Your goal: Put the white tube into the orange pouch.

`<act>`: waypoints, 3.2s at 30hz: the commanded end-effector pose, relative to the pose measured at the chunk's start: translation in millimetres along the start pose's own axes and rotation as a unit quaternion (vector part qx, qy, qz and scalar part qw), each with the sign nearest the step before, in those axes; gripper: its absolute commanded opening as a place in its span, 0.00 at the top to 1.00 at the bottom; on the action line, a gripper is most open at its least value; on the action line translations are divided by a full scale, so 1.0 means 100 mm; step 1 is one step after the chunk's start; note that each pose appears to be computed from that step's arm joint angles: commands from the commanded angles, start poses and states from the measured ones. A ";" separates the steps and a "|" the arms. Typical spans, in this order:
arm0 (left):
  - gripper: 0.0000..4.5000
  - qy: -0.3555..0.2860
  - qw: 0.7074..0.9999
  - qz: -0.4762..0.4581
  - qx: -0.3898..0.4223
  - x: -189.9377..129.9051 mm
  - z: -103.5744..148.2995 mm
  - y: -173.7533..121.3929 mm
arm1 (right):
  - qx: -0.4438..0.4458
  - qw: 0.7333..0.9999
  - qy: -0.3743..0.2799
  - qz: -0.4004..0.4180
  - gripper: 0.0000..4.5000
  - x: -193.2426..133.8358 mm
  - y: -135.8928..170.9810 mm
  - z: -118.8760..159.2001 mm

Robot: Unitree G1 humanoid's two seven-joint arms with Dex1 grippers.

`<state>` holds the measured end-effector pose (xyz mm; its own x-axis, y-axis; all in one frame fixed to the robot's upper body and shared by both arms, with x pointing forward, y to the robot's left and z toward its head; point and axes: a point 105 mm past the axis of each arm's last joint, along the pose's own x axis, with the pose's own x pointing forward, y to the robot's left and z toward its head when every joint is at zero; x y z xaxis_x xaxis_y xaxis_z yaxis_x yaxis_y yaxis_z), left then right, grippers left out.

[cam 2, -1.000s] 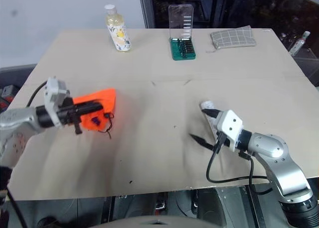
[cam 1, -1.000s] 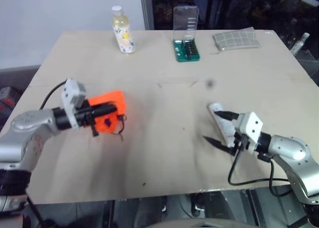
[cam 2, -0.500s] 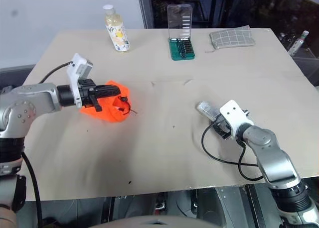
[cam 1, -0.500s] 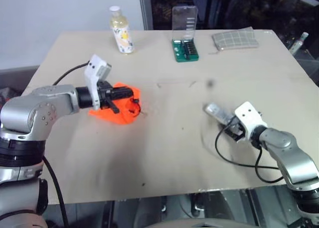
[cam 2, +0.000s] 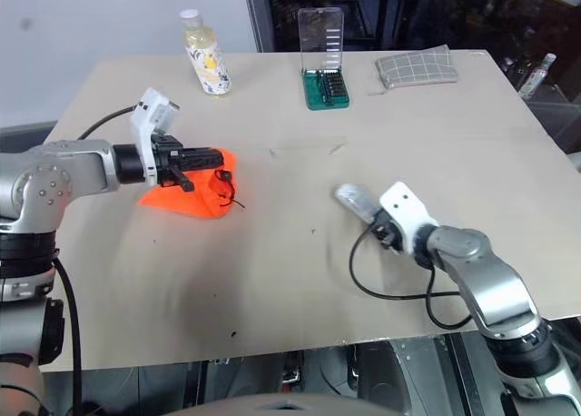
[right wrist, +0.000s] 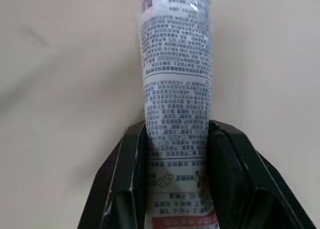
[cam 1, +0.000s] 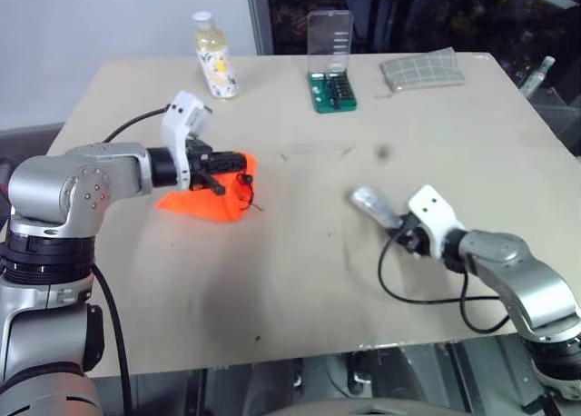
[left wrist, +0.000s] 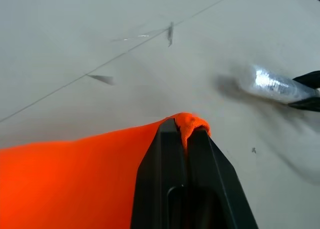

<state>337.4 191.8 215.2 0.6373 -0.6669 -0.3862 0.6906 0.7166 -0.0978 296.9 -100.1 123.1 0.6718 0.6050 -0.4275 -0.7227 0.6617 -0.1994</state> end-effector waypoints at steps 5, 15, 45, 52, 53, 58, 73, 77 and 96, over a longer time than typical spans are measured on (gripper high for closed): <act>1.00 -0.023 1.000 -0.011 0.017 -0.05 0.24 -0.03 | -0.068 0.982 -0.092 0.151 0.63 0.25 0.50 0.70; 1.00 0.001 0.998 -0.046 0.045 -0.02 0.19 -0.19 | -0.072 0.966 -0.104 0.224 0.63 0.55 0.68 0.90; 1.00 0.053 0.995 -0.071 0.038 0.20 -0.09 -0.29 | 0.011 0.968 -0.102 0.229 0.51 0.66 0.72 0.76; 1.00 0.061 0.995 -0.071 0.017 0.22 -0.19 -0.31 | -0.013 0.970 -0.076 0.232 0.12 0.72 0.81 0.50; 1.00 0.061 0.995 -0.072 0.015 0.23 -0.20 -0.32 | -0.009 0.968 -0.075 0.237 0.12 0.74 0.83 0.49; 1.00 0.058 0.995 -0.074 0.009 0.25 -0.18 -0.35 | -0.003 0.969 -0.064 0.240 0.12 0.87 0.86 0.37; 1.00 0.042 0.996 -0.072 -0.010 0.22 -0.14 -0.38 | 0.136 0.942 -0.026 0.305 0.23 0.86 0.63 0.20; 1.00 0.040 0.997 -0.071 -0.011 0.22 -0.14 -0.39 | 0.130 0.942 -0.002 0.309 0.23 0.92 0.62 0.11; 1.00 0.025 0.997 -0.079 0.004 0.27 -0.06 -0.45 | 0.161 0.924 -0.095 0.332 0.99 0.65 0.71 0.64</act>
<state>324.4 149.9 190.3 0.5116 -0.7352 -0.4446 0.7414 0.6393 -0.2040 301.5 13.4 113.2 0.1331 0.9526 -0.2735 -0.9093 0.2271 0.3486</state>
